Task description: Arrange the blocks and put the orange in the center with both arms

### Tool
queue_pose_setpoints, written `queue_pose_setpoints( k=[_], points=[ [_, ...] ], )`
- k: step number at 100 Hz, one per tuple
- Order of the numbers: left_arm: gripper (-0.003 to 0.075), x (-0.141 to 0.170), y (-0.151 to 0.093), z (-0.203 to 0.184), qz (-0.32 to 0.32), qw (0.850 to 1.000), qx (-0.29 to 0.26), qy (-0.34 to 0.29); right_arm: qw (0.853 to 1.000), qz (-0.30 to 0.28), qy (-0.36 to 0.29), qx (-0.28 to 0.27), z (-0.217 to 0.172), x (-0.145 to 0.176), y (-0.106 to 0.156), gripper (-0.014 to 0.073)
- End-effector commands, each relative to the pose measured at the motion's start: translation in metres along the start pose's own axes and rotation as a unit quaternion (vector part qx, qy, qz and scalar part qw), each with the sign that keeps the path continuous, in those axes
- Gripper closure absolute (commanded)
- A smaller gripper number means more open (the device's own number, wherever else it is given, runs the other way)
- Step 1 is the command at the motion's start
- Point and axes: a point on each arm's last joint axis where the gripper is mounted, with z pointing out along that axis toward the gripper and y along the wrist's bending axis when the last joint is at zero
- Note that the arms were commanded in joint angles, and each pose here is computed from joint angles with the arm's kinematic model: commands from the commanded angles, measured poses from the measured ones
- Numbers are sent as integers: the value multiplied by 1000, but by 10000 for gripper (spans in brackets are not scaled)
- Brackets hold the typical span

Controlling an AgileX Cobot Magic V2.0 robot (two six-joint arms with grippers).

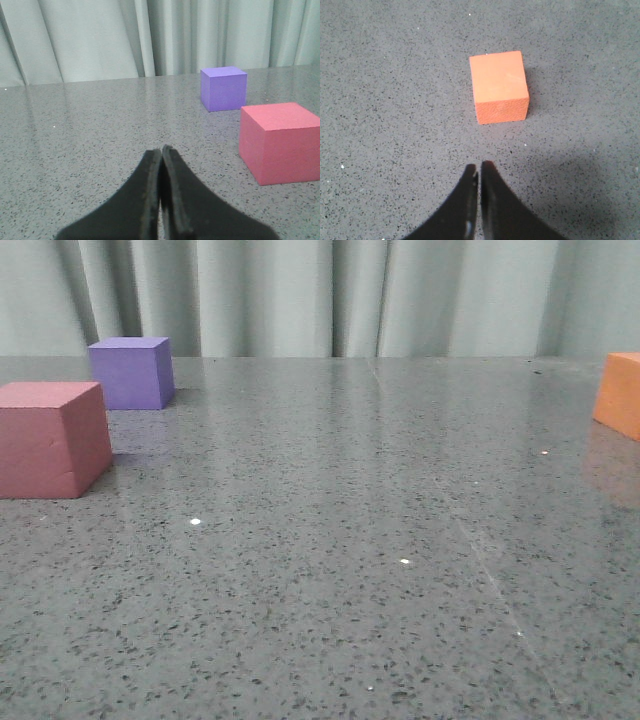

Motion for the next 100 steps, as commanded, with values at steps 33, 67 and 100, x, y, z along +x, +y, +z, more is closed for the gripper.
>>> queue_pose_setpoints(
  k=[33, 67, 100],
  points=[
    [739, 10, -1, 0, 0, 1000, 0, -27, 999, -13, -42, 3, -4, -17, 0, 14],
    [739, 10, -1, 0, 0, 1000, 0, -27, 997, -64, -20, 27, 23, -67, 3, 14],
    [739, 10, -1, 0, 0, 1000, 0, -27, 998, -59, 10, 11, 70, -94, -10, 14]
  ],
)
